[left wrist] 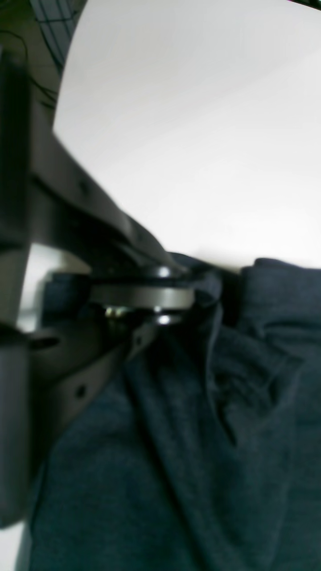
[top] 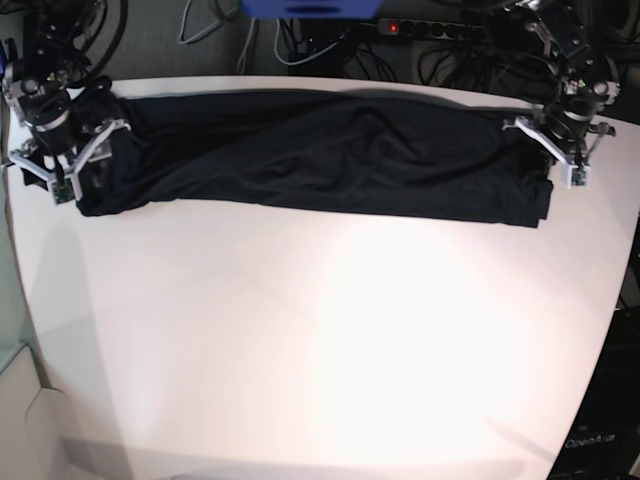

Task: Fold the T-shirt properly
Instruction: 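Move both grippers to the strip's two ends and grasp the edges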

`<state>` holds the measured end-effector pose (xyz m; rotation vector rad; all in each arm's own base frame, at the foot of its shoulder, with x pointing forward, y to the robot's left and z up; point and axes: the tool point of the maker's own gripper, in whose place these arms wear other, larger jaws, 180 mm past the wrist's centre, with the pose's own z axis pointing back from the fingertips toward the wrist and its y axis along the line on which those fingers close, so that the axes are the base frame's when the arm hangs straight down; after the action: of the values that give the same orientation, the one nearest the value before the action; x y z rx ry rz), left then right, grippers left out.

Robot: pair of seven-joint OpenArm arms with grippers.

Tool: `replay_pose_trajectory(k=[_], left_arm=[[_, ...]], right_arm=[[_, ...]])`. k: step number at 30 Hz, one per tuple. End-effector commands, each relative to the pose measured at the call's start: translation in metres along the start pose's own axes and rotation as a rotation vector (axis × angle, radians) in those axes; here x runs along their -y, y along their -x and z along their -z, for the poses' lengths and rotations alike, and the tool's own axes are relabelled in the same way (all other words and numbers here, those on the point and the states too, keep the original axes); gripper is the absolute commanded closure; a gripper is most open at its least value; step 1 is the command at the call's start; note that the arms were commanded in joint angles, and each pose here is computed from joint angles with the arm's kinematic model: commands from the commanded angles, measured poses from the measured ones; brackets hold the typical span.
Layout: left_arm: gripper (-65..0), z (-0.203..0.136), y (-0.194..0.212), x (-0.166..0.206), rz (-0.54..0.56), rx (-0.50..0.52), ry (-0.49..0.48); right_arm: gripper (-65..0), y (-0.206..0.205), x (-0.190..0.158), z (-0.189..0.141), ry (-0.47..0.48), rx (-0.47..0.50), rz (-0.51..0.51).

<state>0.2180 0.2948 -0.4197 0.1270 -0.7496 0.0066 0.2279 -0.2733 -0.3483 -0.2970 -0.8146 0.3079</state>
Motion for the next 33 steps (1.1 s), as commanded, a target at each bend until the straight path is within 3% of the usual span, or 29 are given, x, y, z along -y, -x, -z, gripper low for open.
replay_pose_trajectory(k=[1,15,20,23,28,33], left_arm=[[0.0,-0.002,-0.011,-0.005,0.005,0.033,-0.011],[0.0,-0.001,-0.013,-0.004,-0.002,0.042,-0.009],[-14.9,-0.002,-0.014,-0.005,-0.007,0.045,-0.013],[-17.2,-0.003,-0.016,-0.005,-0.008,0.052,-0.015],[-17.2,-0.003,-0.017,-0.005,-0.007,0.055,-0.016],[-17.4,-0.007,-0.029,-0.014,-0.01,0.086,-0.045]], right_arm=[[-36.6,-0.01,0.006,-0.003,0.016,0.038,-0.006],[-37.3,-0.014,0.01,-0.001,0.025,0.042,-0.005],[-46.9,-0.011,0.008,-0.001,0.019,0.034,-0.003],[-49.0,-0.01,0.004,-0.001,0.015,0.032,0.007],[-44.4,-0.012,-0.002,0.0,0.011,0.042,0.039],[-33.4,-0.006,-0.005,0.015,-0.012,0.024,0.071]])
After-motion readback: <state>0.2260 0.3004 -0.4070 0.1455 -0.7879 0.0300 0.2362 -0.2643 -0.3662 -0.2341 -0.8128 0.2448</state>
